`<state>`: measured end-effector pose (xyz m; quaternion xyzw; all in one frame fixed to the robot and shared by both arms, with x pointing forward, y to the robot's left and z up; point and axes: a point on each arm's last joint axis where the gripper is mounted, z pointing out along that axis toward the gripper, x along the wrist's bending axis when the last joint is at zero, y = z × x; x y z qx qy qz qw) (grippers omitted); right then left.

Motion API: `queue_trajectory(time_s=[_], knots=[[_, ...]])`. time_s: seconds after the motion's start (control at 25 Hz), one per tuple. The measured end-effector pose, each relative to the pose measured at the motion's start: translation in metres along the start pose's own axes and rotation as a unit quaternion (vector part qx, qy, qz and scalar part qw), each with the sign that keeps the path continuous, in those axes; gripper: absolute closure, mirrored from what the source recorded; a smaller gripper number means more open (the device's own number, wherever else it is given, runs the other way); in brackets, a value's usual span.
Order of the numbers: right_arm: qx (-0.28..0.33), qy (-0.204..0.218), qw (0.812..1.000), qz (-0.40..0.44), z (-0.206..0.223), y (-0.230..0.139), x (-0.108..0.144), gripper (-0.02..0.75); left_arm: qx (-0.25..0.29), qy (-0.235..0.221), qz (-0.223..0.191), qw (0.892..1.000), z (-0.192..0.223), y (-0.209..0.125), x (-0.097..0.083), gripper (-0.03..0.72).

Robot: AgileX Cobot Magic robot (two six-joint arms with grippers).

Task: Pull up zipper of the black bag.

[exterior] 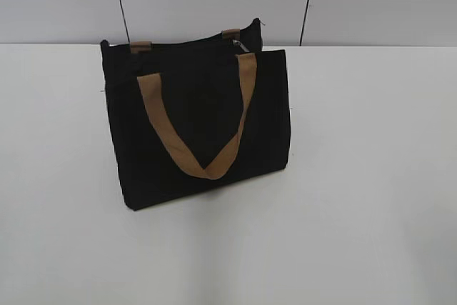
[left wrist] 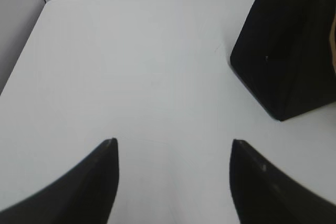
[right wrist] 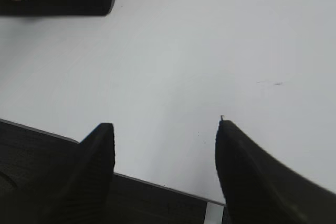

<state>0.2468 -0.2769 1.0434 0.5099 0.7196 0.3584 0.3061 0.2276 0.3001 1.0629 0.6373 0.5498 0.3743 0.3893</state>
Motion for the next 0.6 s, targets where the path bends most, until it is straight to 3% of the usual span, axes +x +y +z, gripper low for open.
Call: queue_trajectory(time_s=[0.6], knots=[[-0.001,0.003,1.0,0.002,0.0,0.0002,0.0005,0.275,-0.001,-0.002,-0.001,1.0,-0.0002,-0.0001,-0.0003,0.224]])
